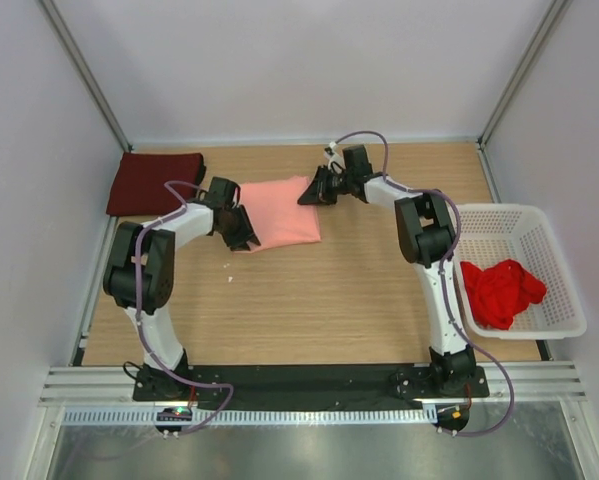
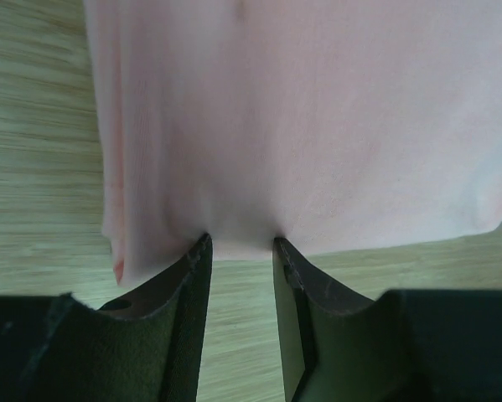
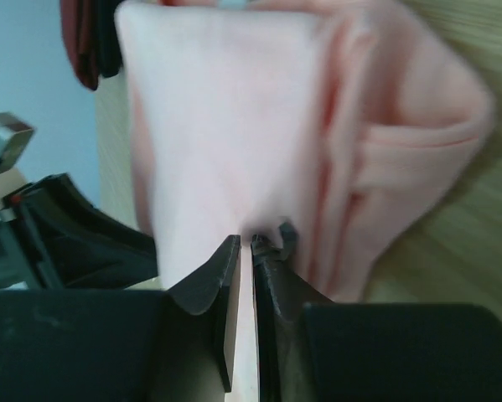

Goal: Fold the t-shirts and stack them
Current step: Fold the tshirt, then neatly place the folded tshirt to the corner

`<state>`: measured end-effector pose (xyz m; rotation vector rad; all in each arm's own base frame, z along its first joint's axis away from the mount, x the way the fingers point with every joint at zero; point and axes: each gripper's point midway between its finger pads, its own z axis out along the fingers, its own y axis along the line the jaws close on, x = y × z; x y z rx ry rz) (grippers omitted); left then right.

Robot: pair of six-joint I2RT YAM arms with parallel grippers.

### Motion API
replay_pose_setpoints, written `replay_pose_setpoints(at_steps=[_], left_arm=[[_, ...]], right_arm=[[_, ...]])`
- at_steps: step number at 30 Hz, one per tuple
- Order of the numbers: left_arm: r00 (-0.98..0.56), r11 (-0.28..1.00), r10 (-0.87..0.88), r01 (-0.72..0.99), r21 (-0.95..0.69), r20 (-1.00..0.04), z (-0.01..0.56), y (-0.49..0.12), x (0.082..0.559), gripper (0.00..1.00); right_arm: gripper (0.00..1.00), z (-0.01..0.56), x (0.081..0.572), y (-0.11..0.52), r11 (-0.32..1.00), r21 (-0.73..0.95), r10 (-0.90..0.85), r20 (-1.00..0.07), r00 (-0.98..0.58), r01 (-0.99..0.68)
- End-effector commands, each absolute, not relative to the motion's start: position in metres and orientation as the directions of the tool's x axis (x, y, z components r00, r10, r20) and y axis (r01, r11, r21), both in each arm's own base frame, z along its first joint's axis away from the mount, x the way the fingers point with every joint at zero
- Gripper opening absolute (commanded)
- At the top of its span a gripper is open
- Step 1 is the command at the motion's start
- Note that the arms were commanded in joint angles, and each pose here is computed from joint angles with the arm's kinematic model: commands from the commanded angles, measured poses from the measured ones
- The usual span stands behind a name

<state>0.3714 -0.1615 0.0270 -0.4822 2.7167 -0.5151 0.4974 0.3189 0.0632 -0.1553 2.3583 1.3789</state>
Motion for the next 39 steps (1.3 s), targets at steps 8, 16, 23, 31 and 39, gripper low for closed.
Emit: replay_pose_setpoints(at_steps=[8, 16, 23, 31, 39], left_arm=[[-0.842, 0.894, -0.398, -0.268, -0.358, -0.363, 0.079, -0.138, 0.387, 0.46], [-0.854, 0.845, -0.395, -0.193, -0.499, -0.339, 0.09, -0.114, 0.435, 0.56], [-0.848, 0.855, -0.353, -0.12, -0.505, -0.395, 0.069, -0.106, 0.473, 0.57], [-0.846, 0.892, -0.329, -0.132, -0.433, -0.419, 0.033, -0.093, 0.487, 0.54], [-0.863, 0.894, -0.323, -0.144, -0.423, -0.389, 0.008, -0.095, 0.496, 0.52]], right_arm=[[0.23, 0.089, 0.524, 0.302, 0.508, 0.823, 0.233, -0.416, -0.879, -0.255], [0.43, 0.146, 0.46, 0.27, 0.589, 0.749, 0.206, -0.503, -0.84, -0.304], [0.48, 0.16, 0.408, 0.249, 0.634, 0.709, 0.202, -0.537, -0.819, -0.309], [0.48, 0.175, 0.371, 0.245, 0.628, 0.691, 0.186, -0.579, -0.794, -0.358], [0.48, 0.175, 0.369, 0.245, 0.626, 0.688, 0.179, -0.585, -0.791, -0.367]])
